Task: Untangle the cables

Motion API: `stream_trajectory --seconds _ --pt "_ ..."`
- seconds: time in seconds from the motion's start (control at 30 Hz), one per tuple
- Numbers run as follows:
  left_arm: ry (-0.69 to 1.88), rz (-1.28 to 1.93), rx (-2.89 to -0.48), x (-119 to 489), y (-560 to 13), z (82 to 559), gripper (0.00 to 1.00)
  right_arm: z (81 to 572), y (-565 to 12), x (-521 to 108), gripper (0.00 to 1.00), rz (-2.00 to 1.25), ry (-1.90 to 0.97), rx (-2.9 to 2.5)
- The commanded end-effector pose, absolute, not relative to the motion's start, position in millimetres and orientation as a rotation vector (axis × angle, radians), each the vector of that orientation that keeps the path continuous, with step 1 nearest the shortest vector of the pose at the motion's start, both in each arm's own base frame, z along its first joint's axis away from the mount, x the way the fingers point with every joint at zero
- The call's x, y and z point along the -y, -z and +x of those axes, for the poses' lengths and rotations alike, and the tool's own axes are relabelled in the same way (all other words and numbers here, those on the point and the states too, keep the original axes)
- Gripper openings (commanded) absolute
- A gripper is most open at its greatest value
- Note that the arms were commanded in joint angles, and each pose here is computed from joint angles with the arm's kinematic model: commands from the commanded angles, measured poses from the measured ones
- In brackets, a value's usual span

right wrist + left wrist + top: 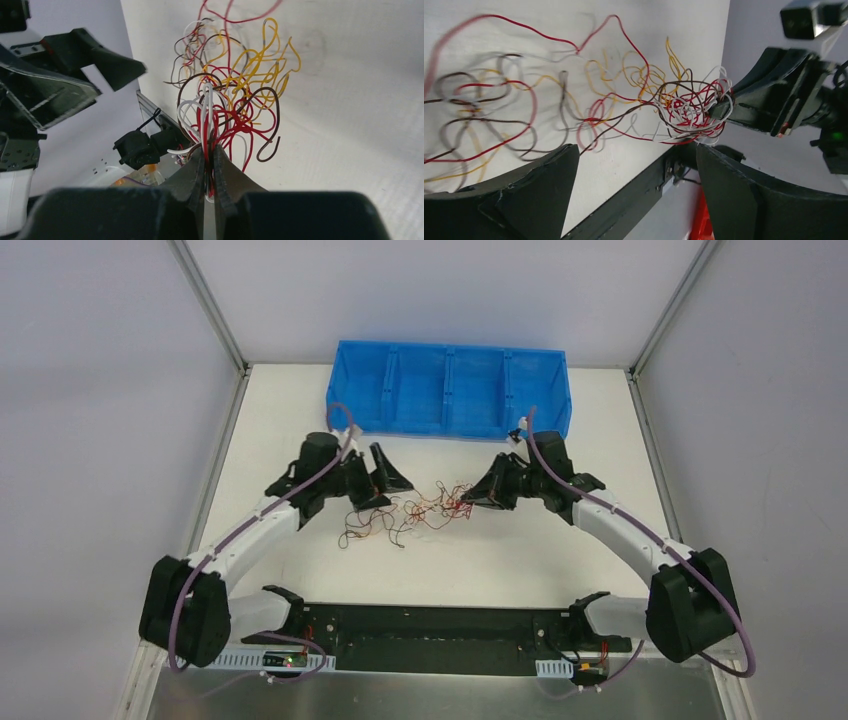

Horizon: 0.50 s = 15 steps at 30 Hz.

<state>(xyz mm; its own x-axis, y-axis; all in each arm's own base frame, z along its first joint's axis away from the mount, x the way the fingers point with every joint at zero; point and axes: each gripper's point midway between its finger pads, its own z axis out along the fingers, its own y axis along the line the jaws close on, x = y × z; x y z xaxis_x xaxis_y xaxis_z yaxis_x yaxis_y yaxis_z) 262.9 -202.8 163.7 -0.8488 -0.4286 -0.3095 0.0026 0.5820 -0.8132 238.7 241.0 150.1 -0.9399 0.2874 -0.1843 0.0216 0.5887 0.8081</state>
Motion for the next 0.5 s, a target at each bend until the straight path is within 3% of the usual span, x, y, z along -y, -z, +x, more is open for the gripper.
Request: stream_trajectory --seconds 0.0,0.1,0.23,0.3,0.37,0.4,0.47 --pt "1.371 -0.171 -2.234 266 -186 268 0.89 252 -188 -273 0.09 0.169 -1.354 -2.405" --pt "1.399 -0.115 -2.245 295 -182 263 0.87 252 -188 -287 0.1 0.159 -1.38 -2.408" --pt "1.422 -0.098 -2.256 314 -178 263 0.72 250 -191 -302 0.11 0.131 -1.41 -2.403" --pt "1.43 -0.107 -2.241 315 -179 264 0.48 249 -191 -304 0.14 0.132 -1.416 -2.404" --pt "1.413 -0.123 -2.233 310 -179 263 0.15 249 -189 -301 0.24 0.132 -1.396 -2.409" --pt "1.396 -0.131 -2.232 307 -178 262 0.03 249 -188 -298 0.3 0.13 -1.38 -2.408" --pt "1.355 -0.145 -2.226 299 -179 259 0.0 247 -182 -290 0.36 0.149 -1.355 -2.429"
